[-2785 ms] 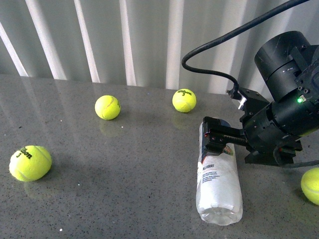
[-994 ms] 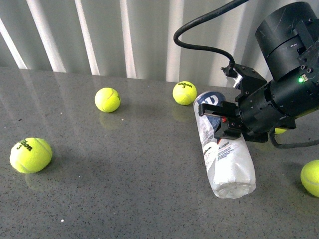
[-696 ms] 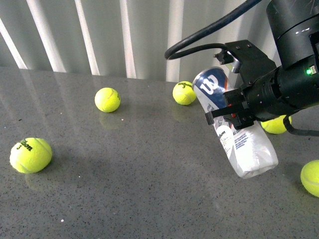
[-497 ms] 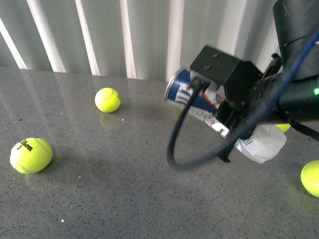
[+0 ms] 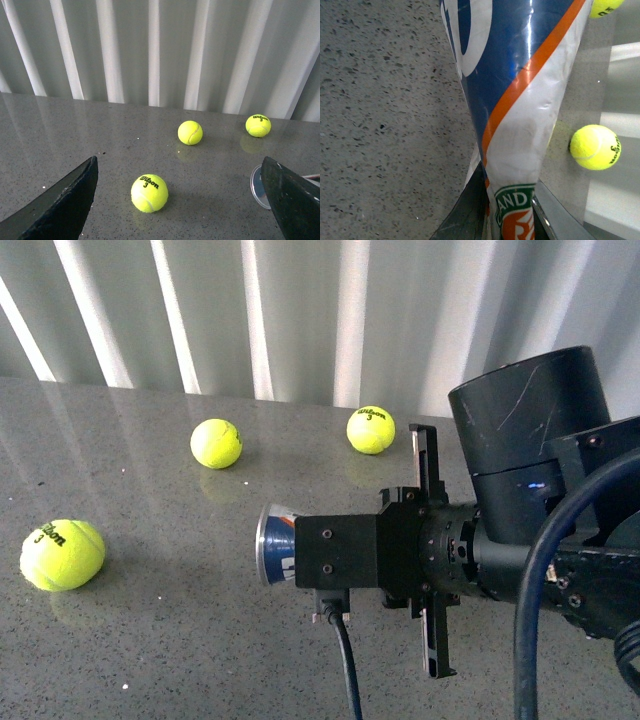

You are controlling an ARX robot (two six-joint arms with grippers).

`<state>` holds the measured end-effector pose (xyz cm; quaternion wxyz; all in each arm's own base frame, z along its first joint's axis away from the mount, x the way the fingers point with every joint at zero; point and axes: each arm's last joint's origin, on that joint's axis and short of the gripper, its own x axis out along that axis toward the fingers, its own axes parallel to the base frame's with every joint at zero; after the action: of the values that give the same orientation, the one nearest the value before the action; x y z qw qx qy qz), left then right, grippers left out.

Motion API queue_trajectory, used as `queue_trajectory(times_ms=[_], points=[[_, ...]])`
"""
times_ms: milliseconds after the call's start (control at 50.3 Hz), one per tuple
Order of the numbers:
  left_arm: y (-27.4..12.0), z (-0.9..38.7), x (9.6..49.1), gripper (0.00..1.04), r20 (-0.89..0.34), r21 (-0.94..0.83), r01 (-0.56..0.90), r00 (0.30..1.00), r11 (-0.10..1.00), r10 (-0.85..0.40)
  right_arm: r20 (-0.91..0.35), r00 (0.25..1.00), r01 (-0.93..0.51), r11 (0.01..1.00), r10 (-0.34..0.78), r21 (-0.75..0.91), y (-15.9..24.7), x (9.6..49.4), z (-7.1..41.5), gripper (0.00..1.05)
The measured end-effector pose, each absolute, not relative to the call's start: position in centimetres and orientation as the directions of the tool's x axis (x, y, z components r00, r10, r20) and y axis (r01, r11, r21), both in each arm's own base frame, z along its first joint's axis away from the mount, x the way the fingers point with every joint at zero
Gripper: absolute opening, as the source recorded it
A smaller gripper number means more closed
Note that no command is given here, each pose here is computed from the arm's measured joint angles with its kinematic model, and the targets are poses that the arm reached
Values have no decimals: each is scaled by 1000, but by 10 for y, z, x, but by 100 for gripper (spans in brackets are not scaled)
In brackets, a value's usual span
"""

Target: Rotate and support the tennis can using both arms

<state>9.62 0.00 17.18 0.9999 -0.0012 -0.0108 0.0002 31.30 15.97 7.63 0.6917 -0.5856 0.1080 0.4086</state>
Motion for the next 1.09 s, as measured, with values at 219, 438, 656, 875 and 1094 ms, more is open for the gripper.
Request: queue_trajectory(times_ms=[219,438,656,875,1094], points=[[0,172,96,98,22,-2,0,1000,1000,0,-651,631,-710,-23,422,-704,163,311,58,12],[0,172,96,98,22,-2,0,1000,1000,0,-620,673,-669,-25,403,-743,164,316,48,12],[0,172,96,98,22,-2,0,1000,1000,0,-625,670,-673,-28,400,-740,170,313,46,19],[0,172,96,98,22,-2,0,1000,1000,0,-690,606,-742,-34,395,-670,175,296,50,66],[0,172,96,98,22,-2,0,1000,1000,0,-714,584,-768,-21,385,-640,173,286,73,98]])
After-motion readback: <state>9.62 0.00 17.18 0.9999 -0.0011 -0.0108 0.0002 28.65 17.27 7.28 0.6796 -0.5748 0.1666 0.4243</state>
